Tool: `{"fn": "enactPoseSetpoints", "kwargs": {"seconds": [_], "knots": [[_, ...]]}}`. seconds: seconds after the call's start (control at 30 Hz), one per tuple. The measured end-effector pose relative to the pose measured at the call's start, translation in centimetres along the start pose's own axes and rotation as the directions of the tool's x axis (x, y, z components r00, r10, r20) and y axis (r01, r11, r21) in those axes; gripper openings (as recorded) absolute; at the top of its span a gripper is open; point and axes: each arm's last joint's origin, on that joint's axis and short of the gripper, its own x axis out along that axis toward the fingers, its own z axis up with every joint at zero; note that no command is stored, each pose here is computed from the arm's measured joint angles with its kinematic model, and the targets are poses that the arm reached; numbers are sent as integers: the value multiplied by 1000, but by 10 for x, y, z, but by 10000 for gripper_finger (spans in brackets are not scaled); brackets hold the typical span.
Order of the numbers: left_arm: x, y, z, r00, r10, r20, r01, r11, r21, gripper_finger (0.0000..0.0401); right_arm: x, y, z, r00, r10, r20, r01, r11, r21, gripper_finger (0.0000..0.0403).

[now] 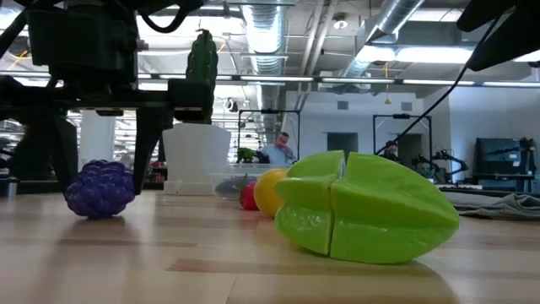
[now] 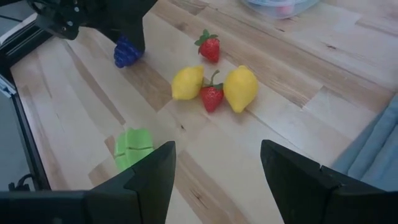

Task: Pick and placing Produce into tupperware
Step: Put the blueberry into the transparent bin

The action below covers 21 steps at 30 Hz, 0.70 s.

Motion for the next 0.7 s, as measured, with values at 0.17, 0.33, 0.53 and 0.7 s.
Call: {"fn": "enactPoseSetpoints", "kwargs": {"seconds": [0.17,0.33,0.53,0.7], "knots": [[6,1,1,1000,-9,-6,9,999,-31,228,0,0,0,1000,2,1,-2,1000,2,260],[8,1,-2,999,-26,-28,24,998,-54,215,0,0,0,1000,0,0,0,1000,0,260],[6,4,-5,999,-35,-40,30,993,-117,189,0,0,0,1000,-3,0,3,1000,-3,260],[-1,12,-4,999,-18,-30,13,988,-152,192,0,-1,0,1000,-5,0,5,1000,-11,260]]}}
